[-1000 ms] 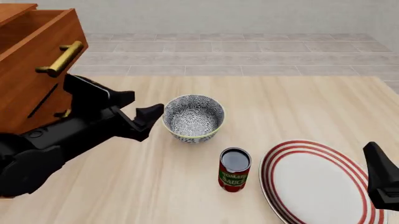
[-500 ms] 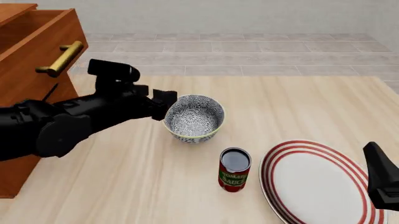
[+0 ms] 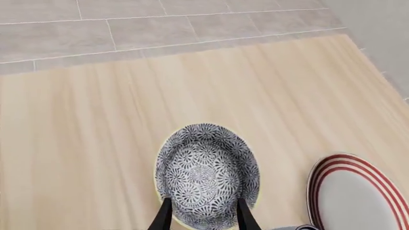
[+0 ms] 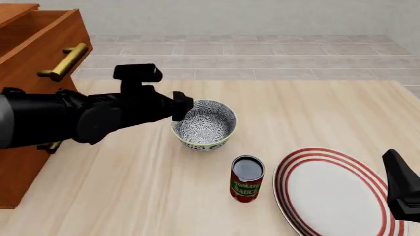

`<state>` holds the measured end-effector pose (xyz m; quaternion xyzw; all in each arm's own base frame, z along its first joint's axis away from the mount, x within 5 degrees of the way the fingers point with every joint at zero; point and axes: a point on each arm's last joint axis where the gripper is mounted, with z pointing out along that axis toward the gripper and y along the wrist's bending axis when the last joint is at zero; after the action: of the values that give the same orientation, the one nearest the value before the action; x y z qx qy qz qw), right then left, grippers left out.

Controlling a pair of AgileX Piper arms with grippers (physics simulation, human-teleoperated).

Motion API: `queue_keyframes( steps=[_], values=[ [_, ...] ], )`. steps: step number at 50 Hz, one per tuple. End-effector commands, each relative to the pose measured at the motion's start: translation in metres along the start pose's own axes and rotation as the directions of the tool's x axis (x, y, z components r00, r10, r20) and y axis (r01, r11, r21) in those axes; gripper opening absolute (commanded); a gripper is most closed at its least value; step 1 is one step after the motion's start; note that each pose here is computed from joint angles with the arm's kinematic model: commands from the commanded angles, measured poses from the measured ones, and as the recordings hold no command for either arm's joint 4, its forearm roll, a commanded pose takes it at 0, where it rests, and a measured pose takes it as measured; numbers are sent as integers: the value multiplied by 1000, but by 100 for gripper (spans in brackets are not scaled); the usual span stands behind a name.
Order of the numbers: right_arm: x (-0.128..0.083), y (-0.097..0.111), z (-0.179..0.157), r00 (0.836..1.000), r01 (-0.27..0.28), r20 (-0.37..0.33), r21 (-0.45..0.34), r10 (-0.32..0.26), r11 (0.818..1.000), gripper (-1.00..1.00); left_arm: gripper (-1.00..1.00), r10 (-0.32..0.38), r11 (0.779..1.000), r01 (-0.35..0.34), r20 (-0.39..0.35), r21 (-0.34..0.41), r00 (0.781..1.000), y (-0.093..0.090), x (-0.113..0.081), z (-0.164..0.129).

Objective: Put the bowl on top of the cabinet.

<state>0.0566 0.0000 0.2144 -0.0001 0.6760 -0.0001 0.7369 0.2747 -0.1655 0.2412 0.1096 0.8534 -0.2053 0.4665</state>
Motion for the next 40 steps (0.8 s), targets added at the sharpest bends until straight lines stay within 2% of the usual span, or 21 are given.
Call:
queue_keyframes(
  steps=[1, 16, 34, 40],
  values=[
    [0, 0, 0, 1000, 0, 0, 0, 0, 1000, 100, 100, -33, 999, 32, -37, -31, 999, 7, 1, 11],
    [0, 0, 0, 1000, 0, 0, 0, 0, 1000, 100, 100, -27, 997, 24, -39, -79, 999, 25, -5, 16],
    [0, 0, 0, 1000, 0, 0, 0, 0, 1000, 100, 100, -39, 994, 34, -54, -104, 998, 34, -5, 29],
    [0, 0, 0, 1000, 0, 0, 0, 0, 1000, 100, 100, -20, 995, 12, -82, -99, 996, 32, 4, 35]
  ],
)
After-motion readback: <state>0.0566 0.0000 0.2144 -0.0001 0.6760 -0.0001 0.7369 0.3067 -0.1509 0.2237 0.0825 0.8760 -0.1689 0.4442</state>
